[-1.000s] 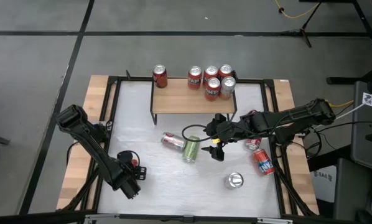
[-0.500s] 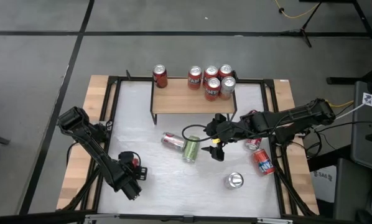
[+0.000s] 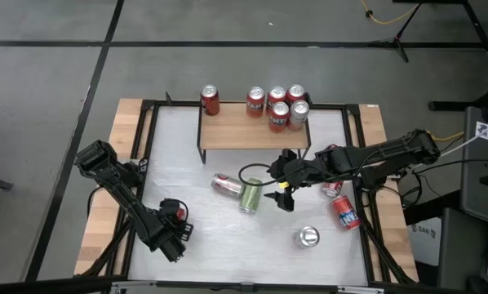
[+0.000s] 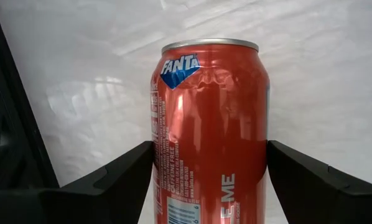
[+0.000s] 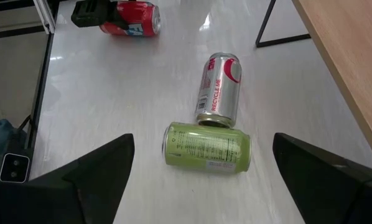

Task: Place canned beverage on shelf
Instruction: Put the orange soda can aligned with the other soda can on the shelf

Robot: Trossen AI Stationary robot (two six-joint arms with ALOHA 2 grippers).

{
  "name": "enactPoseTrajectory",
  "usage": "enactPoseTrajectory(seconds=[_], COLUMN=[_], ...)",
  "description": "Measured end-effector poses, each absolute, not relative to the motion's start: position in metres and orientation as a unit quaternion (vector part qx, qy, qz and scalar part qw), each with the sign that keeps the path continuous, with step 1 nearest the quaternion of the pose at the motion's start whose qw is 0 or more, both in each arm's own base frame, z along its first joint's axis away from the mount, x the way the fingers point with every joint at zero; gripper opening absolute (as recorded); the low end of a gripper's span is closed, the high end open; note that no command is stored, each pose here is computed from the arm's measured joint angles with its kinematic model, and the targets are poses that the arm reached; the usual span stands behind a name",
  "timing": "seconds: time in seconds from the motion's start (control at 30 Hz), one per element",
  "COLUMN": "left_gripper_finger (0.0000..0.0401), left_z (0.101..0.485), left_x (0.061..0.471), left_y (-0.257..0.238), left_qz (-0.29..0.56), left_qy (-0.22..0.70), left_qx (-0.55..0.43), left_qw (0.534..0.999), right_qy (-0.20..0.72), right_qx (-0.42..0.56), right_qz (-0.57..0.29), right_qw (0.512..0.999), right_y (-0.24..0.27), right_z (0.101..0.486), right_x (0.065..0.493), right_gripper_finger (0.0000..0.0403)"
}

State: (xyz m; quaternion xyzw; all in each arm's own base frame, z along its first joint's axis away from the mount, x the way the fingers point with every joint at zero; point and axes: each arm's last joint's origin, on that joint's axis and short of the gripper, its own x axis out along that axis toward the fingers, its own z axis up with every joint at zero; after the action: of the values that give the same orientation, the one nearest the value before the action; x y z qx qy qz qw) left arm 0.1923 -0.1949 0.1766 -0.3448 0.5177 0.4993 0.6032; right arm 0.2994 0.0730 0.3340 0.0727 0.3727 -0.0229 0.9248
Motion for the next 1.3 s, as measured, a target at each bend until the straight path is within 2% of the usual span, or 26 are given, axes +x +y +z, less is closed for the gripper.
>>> enactPoseTrajectory(seconds=[0.93, 1.3], left_gripper_finger=[0.0288, 0.0369], left_z=[0.1764, 0.1739], left_x=[0.1926, 0.1927], left_y=[-0.1938, -0.1942], left_qz=[0.488, 0.481], left_qy=[0.533, 0.536], left_qx=[-0.326, -0.317], left_qw=[0.610, 0.617], right_qy=[0.373, 0.373], right_qx=[0.073, 0.073], right_qz=[-0.023, -0.023], right_qw=[0.925, 0.925], right_y=[0.0730, 0.0730], right_z=[0.3340, 0.3341], right_x=[0.2995, 0.2994], right_gripper_finger=[0.0372, 0.0372])
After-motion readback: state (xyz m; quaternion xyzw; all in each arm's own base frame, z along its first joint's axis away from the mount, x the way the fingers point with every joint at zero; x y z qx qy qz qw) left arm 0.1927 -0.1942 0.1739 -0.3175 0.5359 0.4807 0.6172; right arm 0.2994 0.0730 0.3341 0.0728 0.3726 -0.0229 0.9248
